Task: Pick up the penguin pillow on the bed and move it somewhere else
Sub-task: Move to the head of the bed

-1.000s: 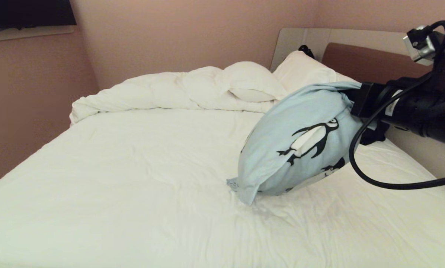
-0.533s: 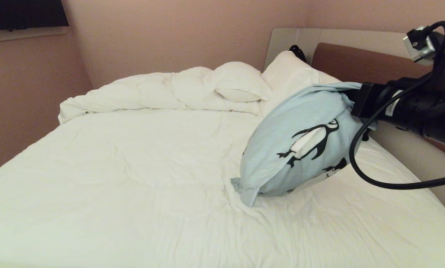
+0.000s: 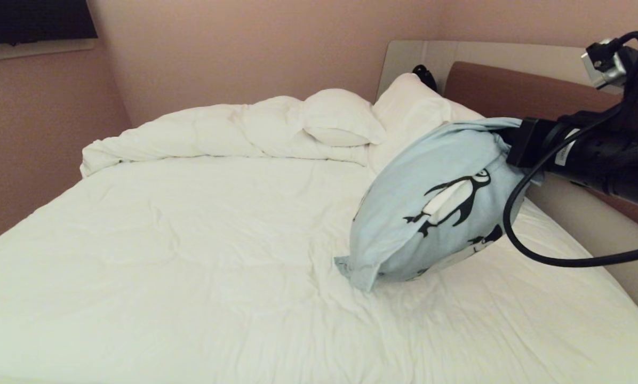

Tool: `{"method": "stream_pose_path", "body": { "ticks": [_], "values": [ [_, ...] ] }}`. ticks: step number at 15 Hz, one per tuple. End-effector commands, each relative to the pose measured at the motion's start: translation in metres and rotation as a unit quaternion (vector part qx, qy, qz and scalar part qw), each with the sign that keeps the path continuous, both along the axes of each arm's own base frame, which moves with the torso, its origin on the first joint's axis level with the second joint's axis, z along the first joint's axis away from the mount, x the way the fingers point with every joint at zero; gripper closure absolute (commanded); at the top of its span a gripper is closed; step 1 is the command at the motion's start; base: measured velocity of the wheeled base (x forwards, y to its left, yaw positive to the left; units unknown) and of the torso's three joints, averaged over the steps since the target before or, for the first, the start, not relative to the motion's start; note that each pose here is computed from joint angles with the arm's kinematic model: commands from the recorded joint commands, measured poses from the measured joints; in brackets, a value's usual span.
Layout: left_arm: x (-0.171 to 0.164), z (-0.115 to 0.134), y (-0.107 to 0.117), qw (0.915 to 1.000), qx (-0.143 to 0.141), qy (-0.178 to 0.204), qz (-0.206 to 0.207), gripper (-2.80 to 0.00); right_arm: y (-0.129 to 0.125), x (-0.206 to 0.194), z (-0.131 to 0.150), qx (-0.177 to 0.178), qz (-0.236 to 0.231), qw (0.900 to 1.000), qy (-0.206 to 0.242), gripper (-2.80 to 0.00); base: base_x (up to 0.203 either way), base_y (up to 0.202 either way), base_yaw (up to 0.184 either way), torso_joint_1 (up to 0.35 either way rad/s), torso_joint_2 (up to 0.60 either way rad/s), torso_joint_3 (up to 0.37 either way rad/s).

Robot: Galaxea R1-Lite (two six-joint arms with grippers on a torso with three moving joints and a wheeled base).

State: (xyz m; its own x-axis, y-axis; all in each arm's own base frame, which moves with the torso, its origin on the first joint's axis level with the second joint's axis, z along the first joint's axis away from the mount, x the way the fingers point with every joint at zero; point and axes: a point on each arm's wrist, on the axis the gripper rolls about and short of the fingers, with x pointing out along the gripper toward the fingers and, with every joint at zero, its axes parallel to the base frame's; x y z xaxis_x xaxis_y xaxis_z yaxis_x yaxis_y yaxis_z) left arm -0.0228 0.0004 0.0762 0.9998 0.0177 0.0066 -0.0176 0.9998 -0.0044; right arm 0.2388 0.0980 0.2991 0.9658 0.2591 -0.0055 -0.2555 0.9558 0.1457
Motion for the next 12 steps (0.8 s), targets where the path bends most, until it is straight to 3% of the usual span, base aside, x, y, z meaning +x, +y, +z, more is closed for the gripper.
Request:
{"method": "stream_pose_path", "body": {
  "ticks": [1,8,12],
  "values": [
    [0.0,0.0,0.0,1.0,0.0,-0.001,0.0,0.0,-0.005,0.003,0.002,0.002,-0.01,1.0,-0.004,0.0,0.0,0.0,0.0,0.0,0.0,0.0],
    [0.0,0.0,0.0,1.0,0.0,-0.001,0.0,0.0,-0.074,0.026,0.012,0.006,-0.105,0.994,-0.042,0.0,0.0,0.0,0.0,0.0,0.0,0.0],
    [0.0,0.0,0.0,1.0,0.0,-0.001,0.0,0.0,-0.118,0.031,0.019,-0.01,-0.18,0.98,-0.08,0.0,0.0,0.0,0.0,0.0,0.0,0.0]
  ]
}}
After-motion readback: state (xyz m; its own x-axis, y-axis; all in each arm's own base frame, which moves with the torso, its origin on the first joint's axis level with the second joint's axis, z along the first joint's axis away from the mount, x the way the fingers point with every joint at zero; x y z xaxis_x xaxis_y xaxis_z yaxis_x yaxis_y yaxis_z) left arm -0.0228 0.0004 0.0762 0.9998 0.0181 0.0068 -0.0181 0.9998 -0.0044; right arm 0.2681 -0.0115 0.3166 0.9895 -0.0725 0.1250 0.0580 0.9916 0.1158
